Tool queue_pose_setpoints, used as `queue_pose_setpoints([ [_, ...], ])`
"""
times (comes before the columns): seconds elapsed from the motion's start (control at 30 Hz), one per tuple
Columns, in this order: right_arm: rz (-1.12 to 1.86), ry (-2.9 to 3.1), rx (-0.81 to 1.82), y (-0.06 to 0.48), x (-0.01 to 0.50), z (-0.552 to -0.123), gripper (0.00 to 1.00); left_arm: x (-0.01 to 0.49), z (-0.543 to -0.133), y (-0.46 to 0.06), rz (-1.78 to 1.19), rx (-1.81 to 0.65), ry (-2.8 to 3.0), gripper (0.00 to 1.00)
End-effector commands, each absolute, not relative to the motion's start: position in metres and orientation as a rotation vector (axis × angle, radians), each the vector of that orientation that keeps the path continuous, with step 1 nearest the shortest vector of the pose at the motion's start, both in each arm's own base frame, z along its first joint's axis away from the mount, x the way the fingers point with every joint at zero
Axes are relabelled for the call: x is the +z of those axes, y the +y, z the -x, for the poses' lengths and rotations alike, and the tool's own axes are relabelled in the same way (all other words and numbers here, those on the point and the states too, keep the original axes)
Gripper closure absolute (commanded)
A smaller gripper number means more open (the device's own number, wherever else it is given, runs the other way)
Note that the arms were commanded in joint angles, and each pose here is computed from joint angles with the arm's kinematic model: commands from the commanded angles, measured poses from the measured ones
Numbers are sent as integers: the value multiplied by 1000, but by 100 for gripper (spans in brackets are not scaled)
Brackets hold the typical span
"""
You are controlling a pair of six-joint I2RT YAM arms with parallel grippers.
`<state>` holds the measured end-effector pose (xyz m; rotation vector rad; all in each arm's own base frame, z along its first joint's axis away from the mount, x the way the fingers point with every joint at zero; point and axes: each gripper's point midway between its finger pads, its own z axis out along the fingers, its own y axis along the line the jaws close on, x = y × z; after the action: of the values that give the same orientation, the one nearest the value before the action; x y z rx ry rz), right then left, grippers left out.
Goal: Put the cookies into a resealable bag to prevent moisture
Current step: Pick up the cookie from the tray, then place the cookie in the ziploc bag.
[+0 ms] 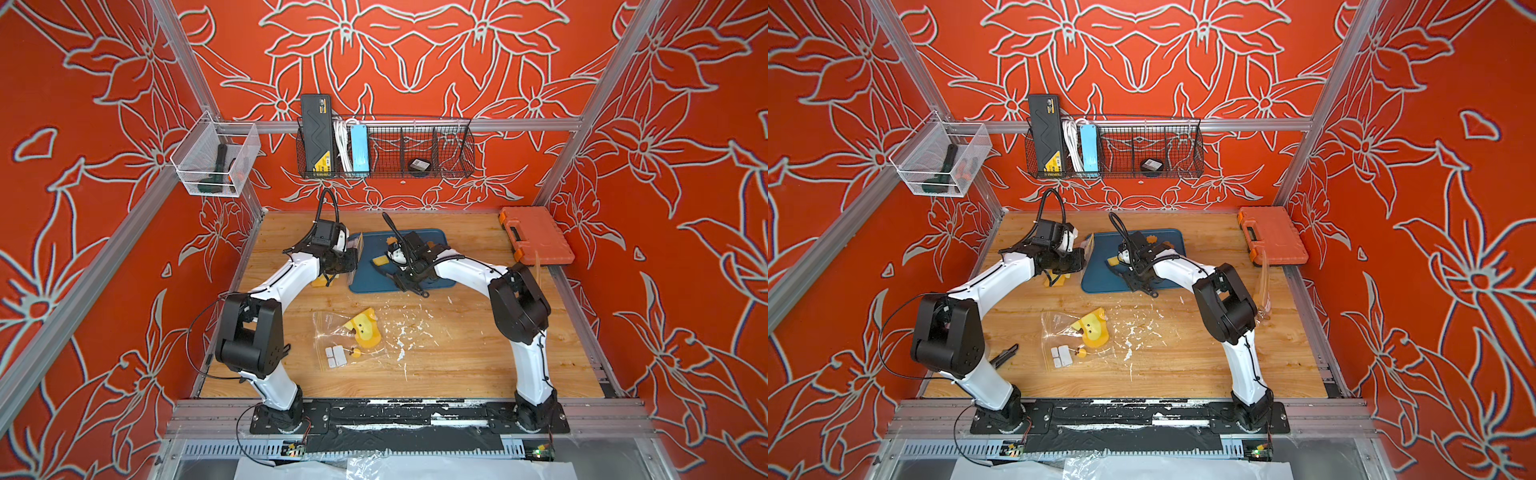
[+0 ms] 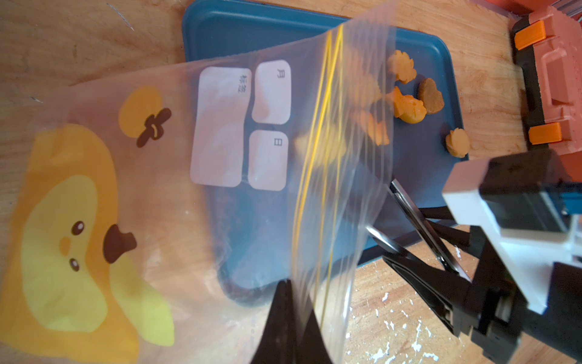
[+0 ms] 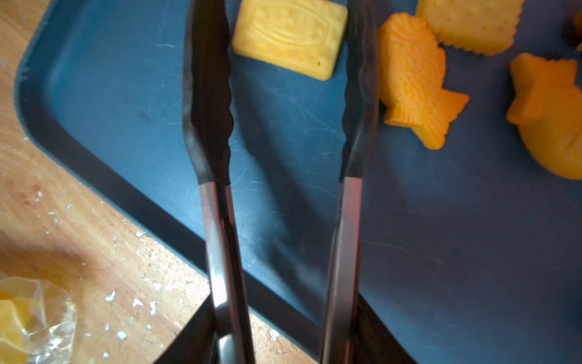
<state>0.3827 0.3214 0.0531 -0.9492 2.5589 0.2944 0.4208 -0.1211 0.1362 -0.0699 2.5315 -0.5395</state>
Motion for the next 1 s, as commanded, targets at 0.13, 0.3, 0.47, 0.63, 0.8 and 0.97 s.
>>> queue_pose_setpoints([
  [0.13,910,2542,251,314,68,-385,50,134,-420,-120,54,-551,2532,100],
  [0.3,843,2473,213,295,103,-377,52,134,-425,-128,34,-600,2535,100],
  [0.47,818,2417,206,276,128,-359,55,129,-427,-134,14,-640,2560,100],
  [0.63,854,2356,300,278,153,-342,55,125,-425,-140,-2,-684,2570,100],
  [0.8,875,2314,354,293,175,-341,56,120,-423,-143,-8,-706,2582,100],
  [0.97,929,2287,352,308,183,-344,56,116,-421,-148,-28,-720,2597,100],
])
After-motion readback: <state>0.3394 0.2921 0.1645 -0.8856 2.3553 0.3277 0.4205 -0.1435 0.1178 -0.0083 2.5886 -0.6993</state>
